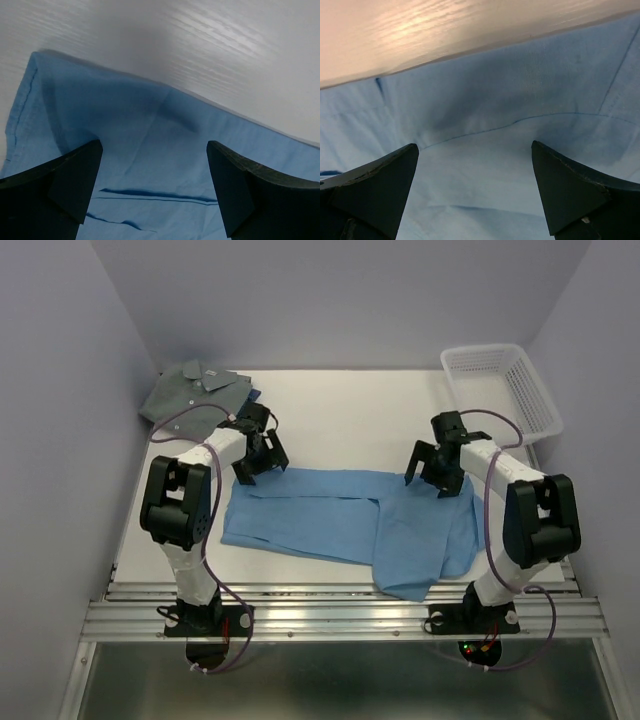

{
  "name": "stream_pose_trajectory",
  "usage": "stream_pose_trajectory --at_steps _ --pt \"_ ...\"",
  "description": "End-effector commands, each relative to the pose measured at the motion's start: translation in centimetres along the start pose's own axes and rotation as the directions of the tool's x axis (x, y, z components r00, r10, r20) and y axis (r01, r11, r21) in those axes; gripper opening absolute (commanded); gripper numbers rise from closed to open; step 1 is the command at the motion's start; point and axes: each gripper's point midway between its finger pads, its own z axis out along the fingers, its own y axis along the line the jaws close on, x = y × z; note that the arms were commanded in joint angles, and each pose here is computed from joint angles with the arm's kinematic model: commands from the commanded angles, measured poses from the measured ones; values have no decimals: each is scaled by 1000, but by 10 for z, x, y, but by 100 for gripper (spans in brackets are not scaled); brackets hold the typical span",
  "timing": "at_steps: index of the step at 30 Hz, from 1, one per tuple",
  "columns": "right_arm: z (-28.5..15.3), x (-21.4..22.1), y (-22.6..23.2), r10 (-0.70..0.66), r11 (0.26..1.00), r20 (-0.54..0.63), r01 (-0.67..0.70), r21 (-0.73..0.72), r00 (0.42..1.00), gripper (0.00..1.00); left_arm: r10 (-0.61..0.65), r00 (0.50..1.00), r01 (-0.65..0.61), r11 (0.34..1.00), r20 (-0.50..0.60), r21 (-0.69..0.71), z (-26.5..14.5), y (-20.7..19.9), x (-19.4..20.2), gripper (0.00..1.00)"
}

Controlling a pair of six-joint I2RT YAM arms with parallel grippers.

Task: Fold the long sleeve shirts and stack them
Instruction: Fold the shirt

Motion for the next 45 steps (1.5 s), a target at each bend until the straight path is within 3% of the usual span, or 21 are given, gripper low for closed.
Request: stream_pose_trajectory --at_steps 1,7,19,26,30,34,36,39,41,45 --pt "36 -8 1 4 1000 30 -4 -12 1000 100 -62 998 62 998 12 -20 16 21 -7 99" --pt "87 6 -9 20 1000 -50 -19 19 999 100 -111 994 111 991 9 -75 34 46 -14 99" --pt "133 -30 10 -13 997 -75 8 -76 997 100 -114 993 115 993 39 -37 44 16 -62 99" --pt "71 -73 21 -51 994 85 59 -96 995 100 -91 978 95 995 187 -14 -9 6 -94 99" --pt "16 -85 20 -33 994 164 49 -94 986 100 19 955 -6 999 297 -45 -56 -16 -96 99" --pt "-34 -87 3 18 999 268 -6 -47 963 100 258 884 -241 966 389 -93 -90 -58 -72 99" --pt "-61 -83 -7 36 999 333 -24 -39 942 100 364 839 -380 924 403 -44 -104 -91 -40 99" --pt "-92 -81 -39 103 993 405 -119 14 908 100 501 728 -606 789 468 99 -124 -148 11 99" --pt "-101 -78 -55 153 984 421 -176 16 894 100 605 621 -749 645 498 151 -138 -179 59 99" --pt "-123 -69 -70 185 977 443 -212 13 877 100 706 465 -881 429 534 200 -142 -218 132 99"
